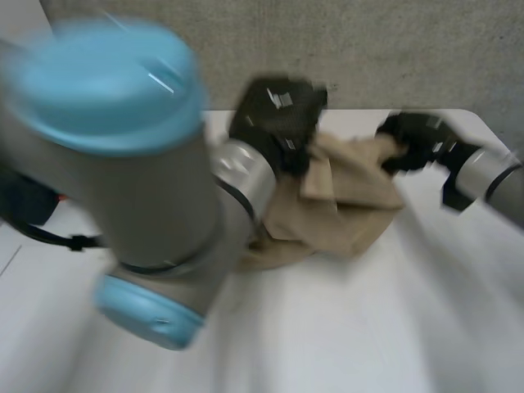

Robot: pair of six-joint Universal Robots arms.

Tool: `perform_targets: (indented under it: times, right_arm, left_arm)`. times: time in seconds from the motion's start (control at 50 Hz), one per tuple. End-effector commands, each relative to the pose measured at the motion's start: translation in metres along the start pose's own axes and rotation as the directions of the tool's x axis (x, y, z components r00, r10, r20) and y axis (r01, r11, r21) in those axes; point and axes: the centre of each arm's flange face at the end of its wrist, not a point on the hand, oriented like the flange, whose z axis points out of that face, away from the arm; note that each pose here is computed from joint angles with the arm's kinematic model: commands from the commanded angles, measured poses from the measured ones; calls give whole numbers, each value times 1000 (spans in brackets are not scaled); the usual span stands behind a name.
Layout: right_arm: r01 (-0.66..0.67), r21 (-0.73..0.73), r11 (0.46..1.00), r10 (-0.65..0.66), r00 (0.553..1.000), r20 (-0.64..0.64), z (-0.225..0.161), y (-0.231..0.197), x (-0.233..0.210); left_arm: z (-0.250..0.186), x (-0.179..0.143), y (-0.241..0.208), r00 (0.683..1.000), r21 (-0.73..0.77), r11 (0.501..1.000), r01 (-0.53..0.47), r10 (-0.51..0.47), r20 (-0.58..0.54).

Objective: Fold the laundry.

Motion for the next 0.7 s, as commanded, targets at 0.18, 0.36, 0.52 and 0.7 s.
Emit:
perform_targets:
  times: [0.18, 0.36, 0.52, 0.7]
  right_arm:
    - [34, 387, 921, -64, 996, 64, -62, -184, -68]
    - [-26, 278, 960, 19, 999, 29, -15, -139, -75]
    - [-58, 63, 996, 56, 998, 31, 38, -43, -93]
    - [37, 137, 990, -28, 998, -64, 95, 32, -102]
  left_arm:
    - [-58, -95, -120, 979, 285, 941, 183, -202, 40]
    - [-2, -144, -55, 943, 145, 944, 296, -313, 114]
    - [72, -168, 89, 899, -135, 896, 424, -397, 186]
    - [109, -218, 182, 847, -168, 877, 450, -360, 390]
